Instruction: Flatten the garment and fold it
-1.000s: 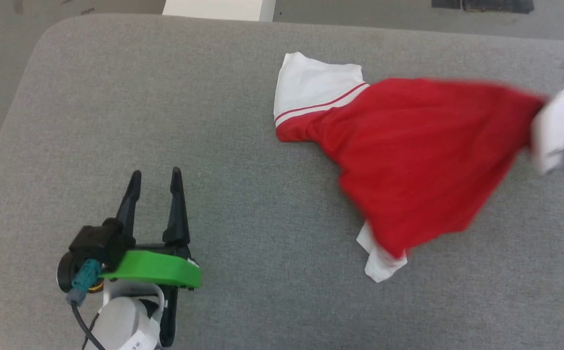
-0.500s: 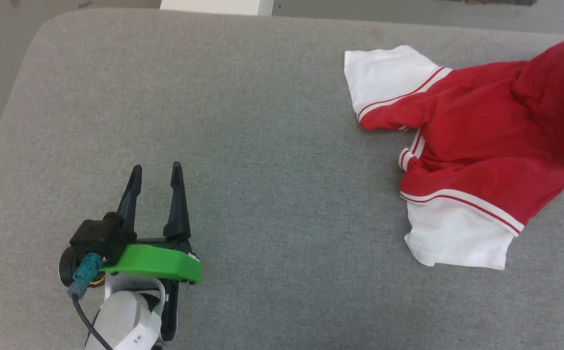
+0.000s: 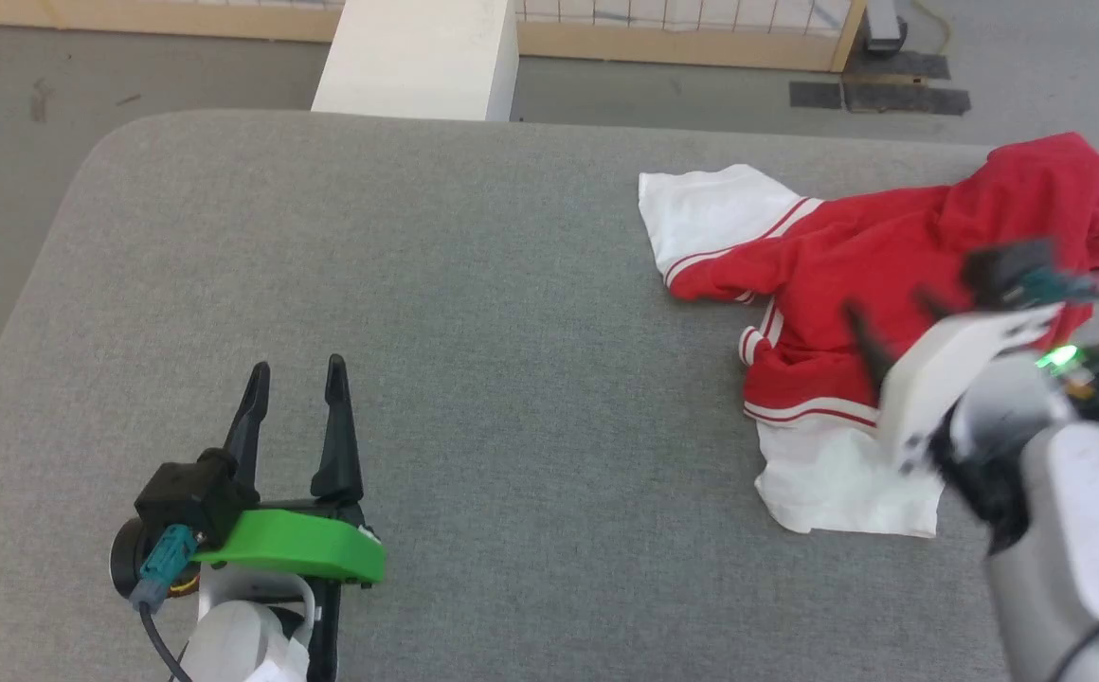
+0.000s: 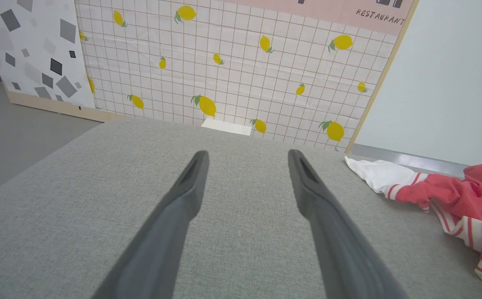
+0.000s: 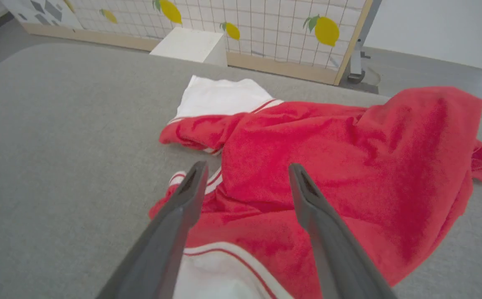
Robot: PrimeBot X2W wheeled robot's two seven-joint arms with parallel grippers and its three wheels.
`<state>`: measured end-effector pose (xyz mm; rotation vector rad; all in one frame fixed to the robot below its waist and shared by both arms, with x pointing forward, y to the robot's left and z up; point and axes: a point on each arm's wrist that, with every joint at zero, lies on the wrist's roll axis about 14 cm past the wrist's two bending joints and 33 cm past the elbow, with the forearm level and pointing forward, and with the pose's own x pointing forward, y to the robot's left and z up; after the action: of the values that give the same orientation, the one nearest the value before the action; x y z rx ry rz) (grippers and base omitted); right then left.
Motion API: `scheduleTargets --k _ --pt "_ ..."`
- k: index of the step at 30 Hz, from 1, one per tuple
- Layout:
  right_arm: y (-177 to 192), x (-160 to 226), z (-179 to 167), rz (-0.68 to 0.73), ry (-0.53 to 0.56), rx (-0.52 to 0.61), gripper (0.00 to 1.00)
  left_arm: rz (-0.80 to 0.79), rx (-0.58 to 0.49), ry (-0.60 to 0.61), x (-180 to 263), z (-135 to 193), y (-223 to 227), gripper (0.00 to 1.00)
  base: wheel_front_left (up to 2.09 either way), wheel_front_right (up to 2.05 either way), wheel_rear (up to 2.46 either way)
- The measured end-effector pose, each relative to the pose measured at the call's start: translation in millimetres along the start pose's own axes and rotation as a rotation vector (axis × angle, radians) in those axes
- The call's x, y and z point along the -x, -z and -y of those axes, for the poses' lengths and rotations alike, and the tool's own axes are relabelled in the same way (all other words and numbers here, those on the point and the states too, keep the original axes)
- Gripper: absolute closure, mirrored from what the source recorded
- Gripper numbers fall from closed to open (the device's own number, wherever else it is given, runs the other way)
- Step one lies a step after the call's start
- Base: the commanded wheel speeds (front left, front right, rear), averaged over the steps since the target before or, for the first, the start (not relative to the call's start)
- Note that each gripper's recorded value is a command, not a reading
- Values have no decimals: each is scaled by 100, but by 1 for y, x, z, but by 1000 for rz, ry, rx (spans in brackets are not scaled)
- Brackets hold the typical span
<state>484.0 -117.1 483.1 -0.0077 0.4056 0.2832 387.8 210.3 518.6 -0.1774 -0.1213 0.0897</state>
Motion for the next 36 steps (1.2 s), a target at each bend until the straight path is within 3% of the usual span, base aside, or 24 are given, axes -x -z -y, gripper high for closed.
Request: scheduleTargets --k 10,18,19,20,25,31,34,36 --pt "62 -9 -48 -288 -137 158 0 -18 5 -12 2 -2 6 0 0 0 0" --pt "89 -32 -72 -382 -207 242 0 -52 1 -53 5 -15 18 0 0 0 0" --pt "91 -34 -72 -390 -208 241 69 -55 1 -56 5 -15 19 0 0 0 0" --pt "91 -35 -74 -384 -212 239 97 -57 1 -56 5 -16 19 0 0 0 0" --pt "82 -31 -104 -333 -301 253 100 -55 6 -53 5 -14 19 0 0 0 0" --pt "114 34 -193 -469 -664 344 100 -49 15 -36 6 -9 16 0 0 0 0" --pt "144 72 -197 -626 -774 381 100 -48 18 -29 7 -7 15 0 0 0 0" --pt "152 81 -187 -685 -784 391 100 -46 22 -31 8 -7 15 0 0 0 0"
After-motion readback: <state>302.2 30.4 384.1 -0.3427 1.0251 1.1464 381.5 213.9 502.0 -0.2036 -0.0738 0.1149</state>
